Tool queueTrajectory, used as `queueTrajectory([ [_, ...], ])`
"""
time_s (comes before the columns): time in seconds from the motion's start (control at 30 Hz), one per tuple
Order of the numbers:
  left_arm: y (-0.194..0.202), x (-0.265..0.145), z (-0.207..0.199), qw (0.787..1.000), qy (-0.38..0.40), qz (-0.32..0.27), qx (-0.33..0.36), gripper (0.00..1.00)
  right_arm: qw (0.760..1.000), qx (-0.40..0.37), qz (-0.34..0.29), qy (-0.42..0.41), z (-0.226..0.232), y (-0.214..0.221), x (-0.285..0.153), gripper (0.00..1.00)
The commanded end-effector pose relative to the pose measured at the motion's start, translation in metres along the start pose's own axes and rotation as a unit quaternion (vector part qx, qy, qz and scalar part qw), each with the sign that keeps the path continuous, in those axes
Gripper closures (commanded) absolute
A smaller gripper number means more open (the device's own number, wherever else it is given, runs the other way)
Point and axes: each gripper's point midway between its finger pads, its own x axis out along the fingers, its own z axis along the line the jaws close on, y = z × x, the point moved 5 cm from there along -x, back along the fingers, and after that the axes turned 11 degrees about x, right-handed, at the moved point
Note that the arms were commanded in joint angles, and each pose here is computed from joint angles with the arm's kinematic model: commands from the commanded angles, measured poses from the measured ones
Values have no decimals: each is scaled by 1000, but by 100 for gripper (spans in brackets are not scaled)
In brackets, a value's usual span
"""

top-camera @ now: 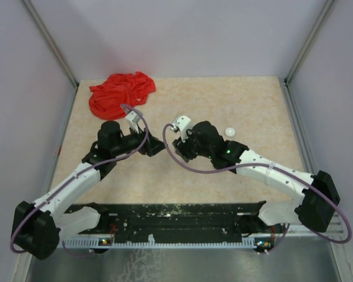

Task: Insert the wireless bluetooth earbuds into the charging case
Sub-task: Pick up the charging case at the center of the board.

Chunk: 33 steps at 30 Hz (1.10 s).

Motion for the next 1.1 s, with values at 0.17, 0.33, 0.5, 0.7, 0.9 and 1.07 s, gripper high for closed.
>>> queueTrajectory([
  [0.17,-17,6,-21,994,82,-9,-69,33,993,-38,-93,-67,25,-34,-7,57],
  [0.33,-13,10,-24,990,112,-2,-82,38,992,-44,-94,-77,33,-36,-3,57],
  [0.5,-12,12,-27,987,131,3,-94,45,991,-49,-96,-79,39,-38,1,57],
  [0.7,-7,13,-27,985,136,14,-101,56,991,-49,-101,-73,40,-40,4,57],
  [0.9,3,14,-25,984,135,37,-108,55,992,-46,-109,-52,35,-42,6,58],
  [1.07,9,15,-24,983,137,50,-112,54,991,-43,-112,-51,36,-43,7,58],
])
